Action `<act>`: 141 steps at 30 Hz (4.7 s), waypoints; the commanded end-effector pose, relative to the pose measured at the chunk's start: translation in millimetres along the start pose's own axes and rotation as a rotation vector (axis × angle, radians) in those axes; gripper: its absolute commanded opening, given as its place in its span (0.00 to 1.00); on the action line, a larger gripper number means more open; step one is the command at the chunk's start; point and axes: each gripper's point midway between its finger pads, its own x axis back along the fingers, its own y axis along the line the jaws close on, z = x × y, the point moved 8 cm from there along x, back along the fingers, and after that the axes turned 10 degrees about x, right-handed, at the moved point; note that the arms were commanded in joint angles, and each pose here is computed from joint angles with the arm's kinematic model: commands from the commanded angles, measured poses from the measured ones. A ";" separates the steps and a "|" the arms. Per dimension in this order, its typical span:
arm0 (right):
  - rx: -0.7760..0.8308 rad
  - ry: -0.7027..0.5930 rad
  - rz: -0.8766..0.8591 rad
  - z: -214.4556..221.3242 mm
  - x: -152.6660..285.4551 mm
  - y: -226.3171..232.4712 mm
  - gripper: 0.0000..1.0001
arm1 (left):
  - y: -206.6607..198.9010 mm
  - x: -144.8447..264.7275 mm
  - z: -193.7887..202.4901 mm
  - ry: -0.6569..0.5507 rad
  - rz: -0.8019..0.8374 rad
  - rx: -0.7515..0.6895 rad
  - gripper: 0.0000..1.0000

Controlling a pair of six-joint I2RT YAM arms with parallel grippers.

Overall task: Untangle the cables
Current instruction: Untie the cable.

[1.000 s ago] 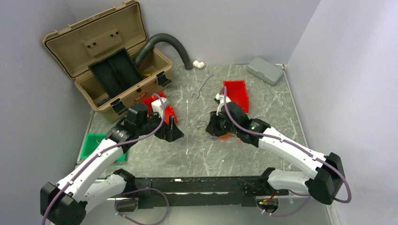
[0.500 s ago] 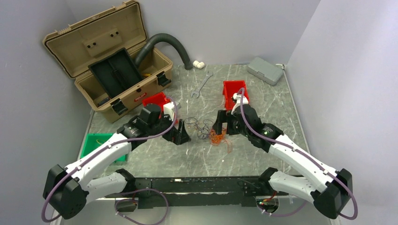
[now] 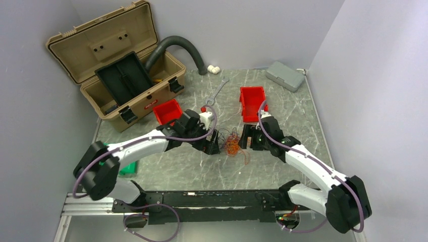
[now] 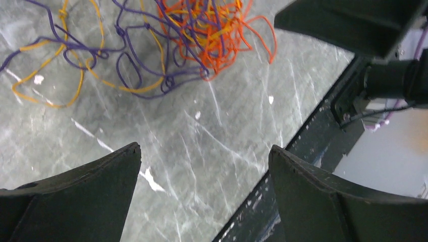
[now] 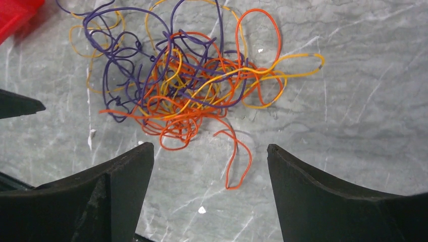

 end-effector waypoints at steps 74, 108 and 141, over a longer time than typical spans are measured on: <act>0.095 -0.164 -0.009 2.2 6.6 37.5 0.00 | 28.6 -36.8 -60.9 -0.099 -0.213 0.025 0.00; 0.229 -0.757 -0.209 -194.7 254.5 107.5 0.00 | 13.5 -78.3 -7.5 0.007 -0.057 0.103 0.00; 0.304 -0.307 -0.327 -80.4 119.1 90.0 0.00 | -53.3 79.7 -54.3 -0.300 0.095 -0.235 0.79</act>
